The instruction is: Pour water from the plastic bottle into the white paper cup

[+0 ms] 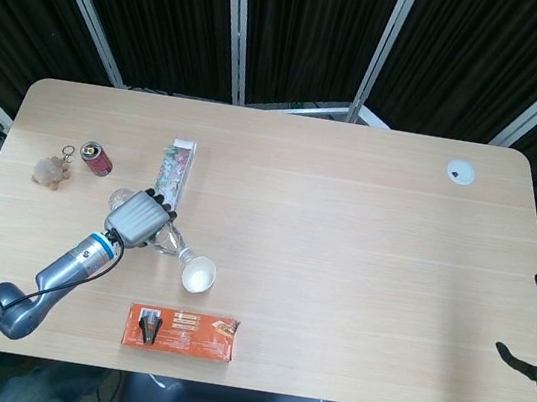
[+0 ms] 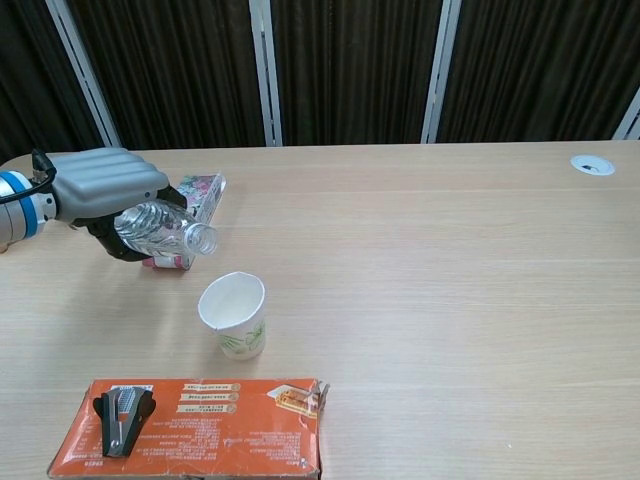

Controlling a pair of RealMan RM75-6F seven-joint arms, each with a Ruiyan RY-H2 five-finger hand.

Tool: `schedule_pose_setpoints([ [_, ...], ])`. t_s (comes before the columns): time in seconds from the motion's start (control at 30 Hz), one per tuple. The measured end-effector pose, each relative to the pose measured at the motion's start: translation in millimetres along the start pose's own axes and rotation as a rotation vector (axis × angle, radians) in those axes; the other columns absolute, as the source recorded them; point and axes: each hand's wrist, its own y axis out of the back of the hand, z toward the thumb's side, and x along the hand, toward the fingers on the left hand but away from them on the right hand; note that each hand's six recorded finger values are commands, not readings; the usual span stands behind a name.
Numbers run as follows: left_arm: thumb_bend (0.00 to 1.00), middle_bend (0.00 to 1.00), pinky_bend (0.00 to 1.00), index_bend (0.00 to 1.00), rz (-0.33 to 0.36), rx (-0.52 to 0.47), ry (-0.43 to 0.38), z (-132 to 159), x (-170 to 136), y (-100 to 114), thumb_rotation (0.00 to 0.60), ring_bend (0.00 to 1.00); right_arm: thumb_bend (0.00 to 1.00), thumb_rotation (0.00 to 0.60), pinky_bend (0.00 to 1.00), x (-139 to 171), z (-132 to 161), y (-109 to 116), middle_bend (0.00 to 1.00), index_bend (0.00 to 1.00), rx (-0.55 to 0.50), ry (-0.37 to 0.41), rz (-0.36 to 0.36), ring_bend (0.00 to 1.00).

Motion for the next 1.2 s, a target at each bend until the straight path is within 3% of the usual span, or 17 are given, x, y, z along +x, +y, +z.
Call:
schedule_pose_setpoints([
  [1.2, 0.51, 0.49, 0.37, 0.58, 0.041, 0.141, -0.015, 0.6, 0.5, 0.8, 0.6, 0.36, 0.0, 0.6, 0.0, -0.2, -0.5, -2.9, 0.0, 0.0, 0.006, -0.005, 0.009, 0.0],
])
